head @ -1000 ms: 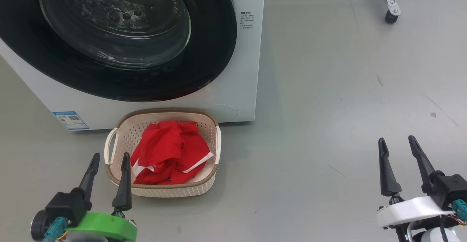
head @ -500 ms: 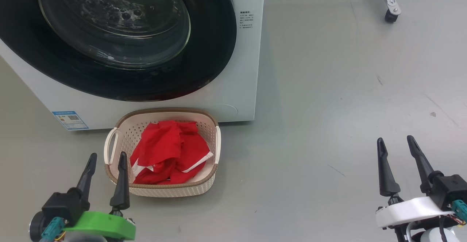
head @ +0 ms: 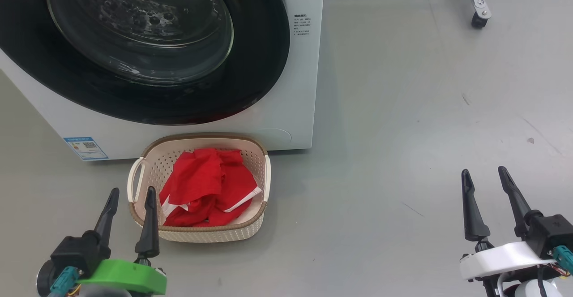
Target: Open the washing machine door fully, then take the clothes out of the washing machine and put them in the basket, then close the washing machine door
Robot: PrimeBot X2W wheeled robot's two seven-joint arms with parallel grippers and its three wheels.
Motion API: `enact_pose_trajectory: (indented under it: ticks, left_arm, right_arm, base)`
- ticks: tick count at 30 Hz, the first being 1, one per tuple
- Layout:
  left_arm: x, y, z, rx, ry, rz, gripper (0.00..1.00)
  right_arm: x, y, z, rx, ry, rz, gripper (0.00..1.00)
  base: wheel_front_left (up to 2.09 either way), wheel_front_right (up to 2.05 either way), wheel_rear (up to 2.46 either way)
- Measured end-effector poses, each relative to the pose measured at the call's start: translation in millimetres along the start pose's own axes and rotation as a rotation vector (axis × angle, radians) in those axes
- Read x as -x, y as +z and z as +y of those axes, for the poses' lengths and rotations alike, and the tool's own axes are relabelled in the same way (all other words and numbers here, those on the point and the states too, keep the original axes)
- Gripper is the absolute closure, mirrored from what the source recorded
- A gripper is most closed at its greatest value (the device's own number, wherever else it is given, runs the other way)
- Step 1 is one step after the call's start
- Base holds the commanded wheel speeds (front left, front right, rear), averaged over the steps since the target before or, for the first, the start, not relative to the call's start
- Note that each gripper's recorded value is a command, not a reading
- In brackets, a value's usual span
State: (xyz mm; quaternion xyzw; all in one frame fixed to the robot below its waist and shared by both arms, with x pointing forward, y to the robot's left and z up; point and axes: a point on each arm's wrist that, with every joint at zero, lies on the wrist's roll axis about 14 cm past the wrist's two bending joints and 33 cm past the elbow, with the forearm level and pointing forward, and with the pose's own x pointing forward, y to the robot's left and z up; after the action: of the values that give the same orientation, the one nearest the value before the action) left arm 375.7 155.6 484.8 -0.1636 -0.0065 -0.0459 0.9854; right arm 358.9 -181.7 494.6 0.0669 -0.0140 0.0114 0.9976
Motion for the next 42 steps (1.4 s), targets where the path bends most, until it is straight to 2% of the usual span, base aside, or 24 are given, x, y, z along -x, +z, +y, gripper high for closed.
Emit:
enact_pose_trajectory:
  ticks: [12, 13, 18, 24, 42]
  left_arm:
    - [1, -2, -2, 0.008, -0.009, 0.007, 0.0]
    - [1, -2, -2, 0.009, -0.008, 0.008, 1.0]
    - [7, -21, -2, 0.028, 0.009, 0.062, 1.0]
    - [10, -22, -1, 0.073, 0.02, 0.065, 1.0]
    - [11, -20, 8, 0.308, 0.086, 0.067, 1.0]
  right_arm:
    - [0, 1, 1, -0.008, 0.005, -0.004, 0.0]
    - [0, 0, 2, -0.007, 0.005, -0.001, 1.0]
    - [9, -21, 5, -0.034, -0.009, 0.063, 1.0]
    - [11, -22, 5, -0.08, -0.016, 0.068, 1.0]
    - [12, -27, -5, -0.352, -0.088, 0.102, 1.0]
  base:
    - [0.0, 0.0, 0.0]
    - [0.0, 0.0, 0.0]
    - [0.0, 0.0, 0.0]
    - [0.0, 0.0, 0.0]
    - [0.0, 0.0, 0.0]
